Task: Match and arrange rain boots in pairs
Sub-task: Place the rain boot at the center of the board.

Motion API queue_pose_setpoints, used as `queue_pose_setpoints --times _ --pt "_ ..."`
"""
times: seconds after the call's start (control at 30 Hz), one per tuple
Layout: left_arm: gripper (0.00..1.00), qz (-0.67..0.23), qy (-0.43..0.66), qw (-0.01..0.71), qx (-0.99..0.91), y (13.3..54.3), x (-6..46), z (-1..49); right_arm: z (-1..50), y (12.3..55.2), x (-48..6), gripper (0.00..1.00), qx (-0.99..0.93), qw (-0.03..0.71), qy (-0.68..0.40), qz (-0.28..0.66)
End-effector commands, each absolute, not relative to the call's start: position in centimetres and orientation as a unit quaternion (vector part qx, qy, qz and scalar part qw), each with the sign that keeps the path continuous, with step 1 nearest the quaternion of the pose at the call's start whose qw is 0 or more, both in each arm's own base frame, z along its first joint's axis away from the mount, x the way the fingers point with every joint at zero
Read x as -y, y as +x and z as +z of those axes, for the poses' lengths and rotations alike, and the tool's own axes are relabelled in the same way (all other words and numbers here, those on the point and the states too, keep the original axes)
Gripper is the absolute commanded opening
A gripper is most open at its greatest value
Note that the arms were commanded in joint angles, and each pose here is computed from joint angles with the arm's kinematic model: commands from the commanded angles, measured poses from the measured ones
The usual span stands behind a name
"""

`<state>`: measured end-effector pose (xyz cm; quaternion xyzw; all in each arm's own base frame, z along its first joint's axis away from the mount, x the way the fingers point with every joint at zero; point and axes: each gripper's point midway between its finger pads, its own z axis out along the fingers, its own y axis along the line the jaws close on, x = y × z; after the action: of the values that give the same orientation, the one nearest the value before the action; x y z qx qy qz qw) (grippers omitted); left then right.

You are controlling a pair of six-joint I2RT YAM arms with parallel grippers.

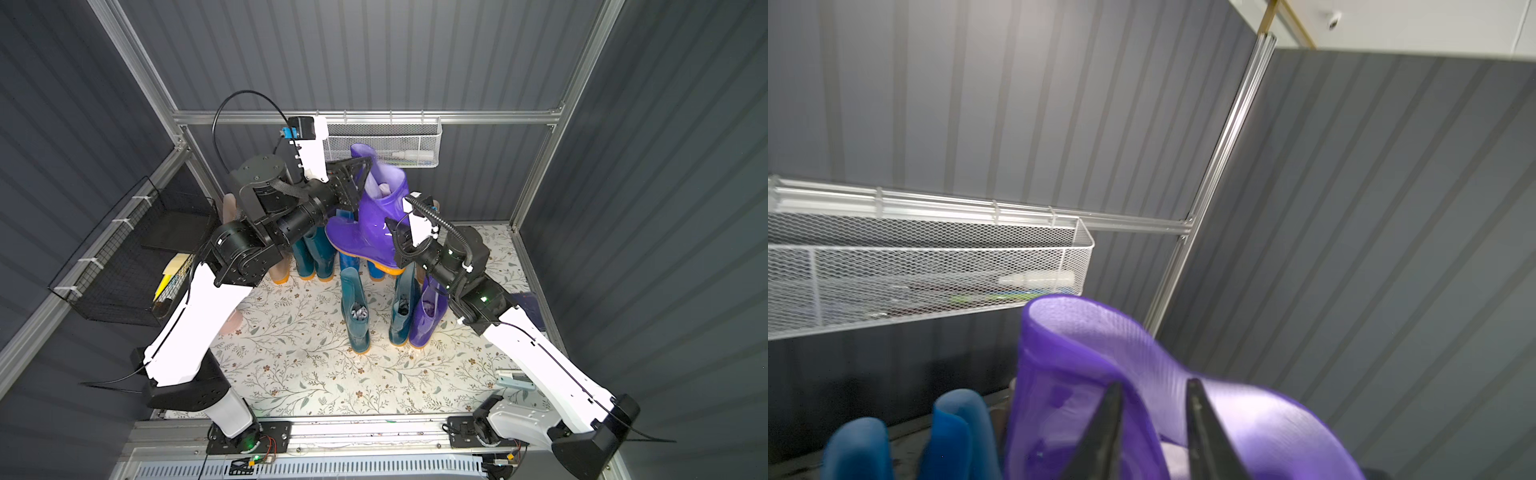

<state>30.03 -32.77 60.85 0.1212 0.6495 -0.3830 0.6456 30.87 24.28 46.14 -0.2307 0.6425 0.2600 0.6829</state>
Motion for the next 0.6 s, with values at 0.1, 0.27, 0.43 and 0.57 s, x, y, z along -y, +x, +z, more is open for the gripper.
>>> queue_pose_setpoints --times 0.1,0.27,0.43,0.57 --pt "0.60 -0.388 0.111 0.669 -0.624 28.9 31.2 63.0 51.9 29.1 -20.8 0.02 -0.589 0.742 -0.178 0.266" --pt "0.62 -0.368 0.113 0.670 -0.635 28.6 30.2 62.0 53.2 29.2 -17.4 0.00 -0.586 0.767 -0.132 0.228" --pt "0.63 -0.343 0.122 0.658 -0.659 28.6 29.7 59.9 53.9 29.3 -12.9 0.00 -0.591 0.786 -0.074 0.166" --pt "0.64 -0.324 0.137 0.642 -0.681 28.9 30.1 57.9 53.6 29.7 -9.3 0.00 -0.603 0.789 -0.029 0.113"
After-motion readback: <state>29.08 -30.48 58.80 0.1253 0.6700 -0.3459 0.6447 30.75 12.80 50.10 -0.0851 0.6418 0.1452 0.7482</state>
